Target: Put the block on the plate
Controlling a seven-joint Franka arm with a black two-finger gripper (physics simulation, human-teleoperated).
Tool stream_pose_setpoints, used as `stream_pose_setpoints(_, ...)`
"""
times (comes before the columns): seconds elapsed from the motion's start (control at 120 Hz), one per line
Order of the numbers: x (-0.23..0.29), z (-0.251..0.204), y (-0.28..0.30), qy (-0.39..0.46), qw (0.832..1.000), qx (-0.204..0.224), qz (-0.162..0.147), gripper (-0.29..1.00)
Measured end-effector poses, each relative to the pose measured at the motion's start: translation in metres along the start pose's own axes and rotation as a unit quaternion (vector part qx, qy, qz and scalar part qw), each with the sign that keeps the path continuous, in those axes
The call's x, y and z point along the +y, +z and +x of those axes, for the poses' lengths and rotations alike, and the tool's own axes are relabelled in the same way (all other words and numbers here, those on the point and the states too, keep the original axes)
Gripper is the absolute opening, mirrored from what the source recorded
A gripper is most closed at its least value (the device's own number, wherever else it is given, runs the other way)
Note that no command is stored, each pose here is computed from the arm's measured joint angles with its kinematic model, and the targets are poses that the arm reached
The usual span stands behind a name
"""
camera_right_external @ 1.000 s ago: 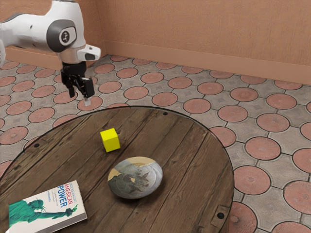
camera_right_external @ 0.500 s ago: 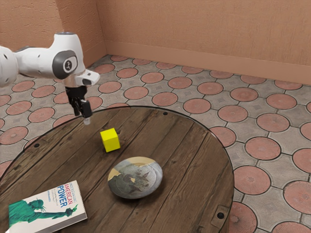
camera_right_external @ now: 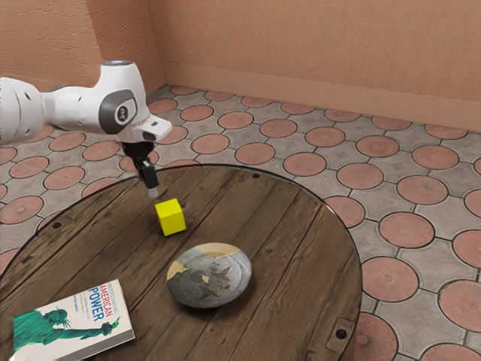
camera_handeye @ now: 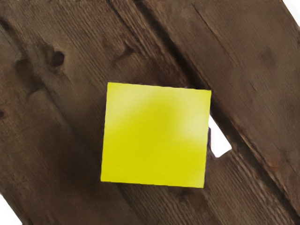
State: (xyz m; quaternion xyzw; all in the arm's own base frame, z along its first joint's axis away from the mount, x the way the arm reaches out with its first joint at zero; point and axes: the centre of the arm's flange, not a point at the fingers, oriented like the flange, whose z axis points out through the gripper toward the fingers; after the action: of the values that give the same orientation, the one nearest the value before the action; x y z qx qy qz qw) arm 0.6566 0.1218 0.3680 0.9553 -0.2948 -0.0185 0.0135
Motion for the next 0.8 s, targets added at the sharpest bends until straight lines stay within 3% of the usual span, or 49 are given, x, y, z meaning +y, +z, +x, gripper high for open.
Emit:
stream_pose_setpoints(0.3, 0.006, 0.041, 0.019, 0.045, 0.999, 0.006, -0.006, 0.7)
stream_pose_setpoints(0.8, -0.009, 0.027, 0.081, 0.048, 0.998, -0.018, -0.038, 0.7)
